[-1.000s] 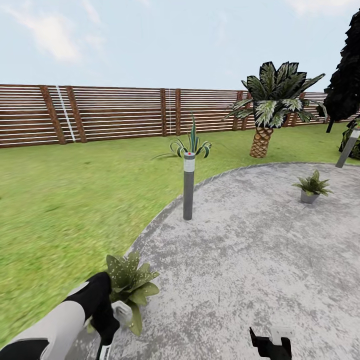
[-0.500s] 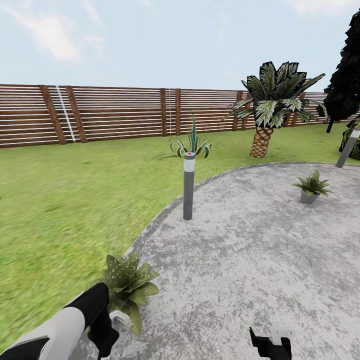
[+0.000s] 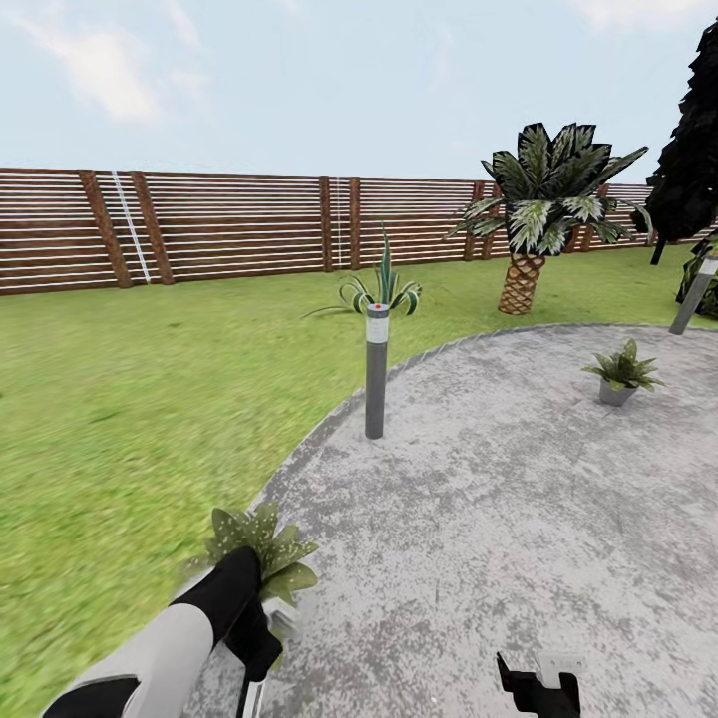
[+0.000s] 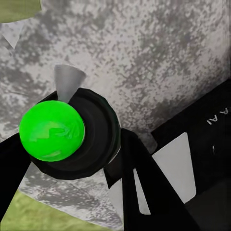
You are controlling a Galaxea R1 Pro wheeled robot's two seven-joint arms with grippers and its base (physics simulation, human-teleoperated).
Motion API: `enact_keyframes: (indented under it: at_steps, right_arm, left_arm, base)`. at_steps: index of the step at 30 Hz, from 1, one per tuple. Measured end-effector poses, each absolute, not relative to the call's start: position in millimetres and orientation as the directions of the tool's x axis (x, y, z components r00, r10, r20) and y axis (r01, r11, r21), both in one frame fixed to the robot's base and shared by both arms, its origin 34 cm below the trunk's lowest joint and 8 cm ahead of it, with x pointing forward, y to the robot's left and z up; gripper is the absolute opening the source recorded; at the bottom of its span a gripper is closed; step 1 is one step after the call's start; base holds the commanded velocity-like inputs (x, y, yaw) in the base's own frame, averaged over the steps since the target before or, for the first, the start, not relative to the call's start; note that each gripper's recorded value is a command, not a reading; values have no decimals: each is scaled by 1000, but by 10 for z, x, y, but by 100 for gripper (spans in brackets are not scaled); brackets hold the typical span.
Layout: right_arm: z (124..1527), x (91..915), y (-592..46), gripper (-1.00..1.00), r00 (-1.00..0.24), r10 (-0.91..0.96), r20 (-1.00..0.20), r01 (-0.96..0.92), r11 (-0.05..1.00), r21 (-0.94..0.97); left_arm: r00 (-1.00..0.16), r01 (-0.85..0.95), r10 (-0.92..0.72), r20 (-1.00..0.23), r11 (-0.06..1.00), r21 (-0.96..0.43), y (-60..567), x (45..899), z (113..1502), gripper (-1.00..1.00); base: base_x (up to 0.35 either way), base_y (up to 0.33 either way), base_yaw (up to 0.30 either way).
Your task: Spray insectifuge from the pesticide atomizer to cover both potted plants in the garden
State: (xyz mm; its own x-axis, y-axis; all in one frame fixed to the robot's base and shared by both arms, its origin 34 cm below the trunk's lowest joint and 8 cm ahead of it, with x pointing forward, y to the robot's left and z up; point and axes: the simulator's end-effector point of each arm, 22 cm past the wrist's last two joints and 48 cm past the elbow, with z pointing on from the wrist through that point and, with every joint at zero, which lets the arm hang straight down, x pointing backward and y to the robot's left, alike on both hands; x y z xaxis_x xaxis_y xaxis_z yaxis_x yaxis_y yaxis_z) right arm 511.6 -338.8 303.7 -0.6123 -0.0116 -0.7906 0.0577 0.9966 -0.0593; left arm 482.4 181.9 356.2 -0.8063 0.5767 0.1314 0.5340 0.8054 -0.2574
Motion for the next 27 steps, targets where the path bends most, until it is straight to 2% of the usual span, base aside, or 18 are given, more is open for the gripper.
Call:
enact_keyframes:
  at_steps: [9, 11, 15, 27]
  right_arm:
    - [3038, 5116, -3398, 100, -612, -11, -791, 59, 996, -60]
    - [3038, 5116, -3399, 100, -612, -11, -791, 59, 996, -60]
    - [3037, 5116, -3395, 100, -612, -11, -791, 59, 996, -59]
    - [3037, 5116, -3392, 100, -612, -11, -791, 59, 997, -59]
  left_arm:
    - [-824, 510, 550, 136, 825, -242, 2102, 4854, 3555, -100]
    - [-850, 482, 516, 102, 842, -244, 2184, 4984, 3628, -100]
    - [-872, 461, 487, 37, 845, -271, 2114, 5163, 3753, -100]
    - [-865, 477, 502, 13, 828, -294, 1861, 5185, 3785, -100]
  base:
    - [0, 0, 0]
    - [0, 0, 0]
    - [0, 0, 0]
    - [0, 0, 0]
